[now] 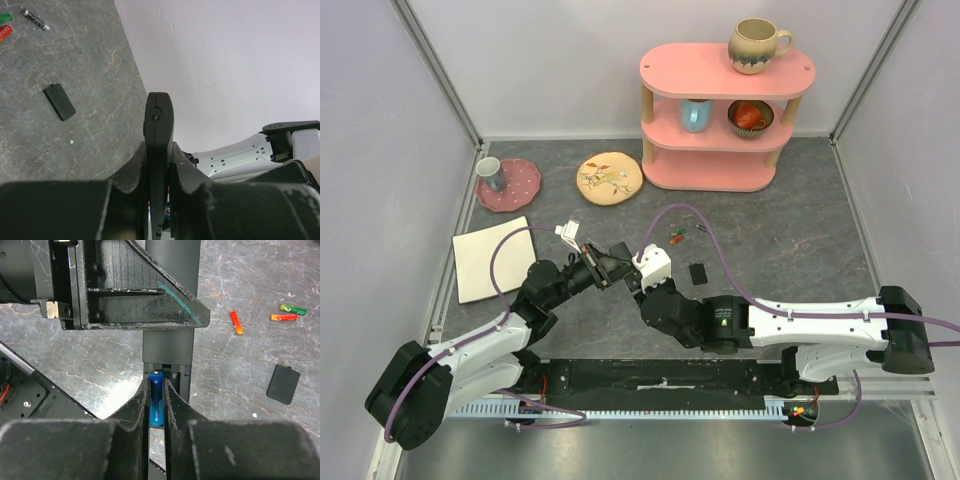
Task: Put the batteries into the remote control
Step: Load the battery into the remote control.
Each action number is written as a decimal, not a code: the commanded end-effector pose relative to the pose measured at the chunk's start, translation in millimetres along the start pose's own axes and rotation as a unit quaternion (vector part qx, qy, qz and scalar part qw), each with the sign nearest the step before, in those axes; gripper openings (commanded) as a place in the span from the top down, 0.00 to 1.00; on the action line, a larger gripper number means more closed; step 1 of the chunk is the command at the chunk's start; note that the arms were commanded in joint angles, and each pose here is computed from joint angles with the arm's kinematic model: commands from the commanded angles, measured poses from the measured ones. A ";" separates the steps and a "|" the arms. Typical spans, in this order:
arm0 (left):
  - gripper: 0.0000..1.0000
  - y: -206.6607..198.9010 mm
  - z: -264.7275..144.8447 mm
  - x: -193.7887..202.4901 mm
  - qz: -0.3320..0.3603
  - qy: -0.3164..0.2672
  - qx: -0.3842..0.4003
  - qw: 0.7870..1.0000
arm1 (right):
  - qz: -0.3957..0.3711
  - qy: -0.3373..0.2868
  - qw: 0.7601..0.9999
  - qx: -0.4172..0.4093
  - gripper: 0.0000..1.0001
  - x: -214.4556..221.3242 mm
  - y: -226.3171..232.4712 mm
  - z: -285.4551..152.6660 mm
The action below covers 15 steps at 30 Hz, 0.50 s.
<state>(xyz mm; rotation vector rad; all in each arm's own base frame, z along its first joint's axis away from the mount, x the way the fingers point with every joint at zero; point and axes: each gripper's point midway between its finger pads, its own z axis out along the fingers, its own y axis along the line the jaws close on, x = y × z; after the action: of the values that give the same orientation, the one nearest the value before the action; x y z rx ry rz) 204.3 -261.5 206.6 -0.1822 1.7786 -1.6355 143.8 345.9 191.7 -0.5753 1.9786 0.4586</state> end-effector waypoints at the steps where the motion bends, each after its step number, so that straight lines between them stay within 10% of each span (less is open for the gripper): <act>1: 0.98 -68.1 1.3 -38.5 0.024 -0.071 0.106 0.991 | 0.022 0.023 0.999 -0.027 0.83 8.9 14.4 -5.8; 15: 0.98 -69.1 -1.4 -39.5 0.008 -0.078 0.113 0.990 | 0.053 -0.015 0.998 -0.005 0.79 -11.2 10.3 -5.0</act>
<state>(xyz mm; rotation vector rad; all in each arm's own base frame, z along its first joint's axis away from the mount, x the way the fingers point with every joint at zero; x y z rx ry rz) 206.2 -260.6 216.1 -0.1775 1.7308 -1.6454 147.4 344.4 199.3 -0.4955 1.9727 0.4786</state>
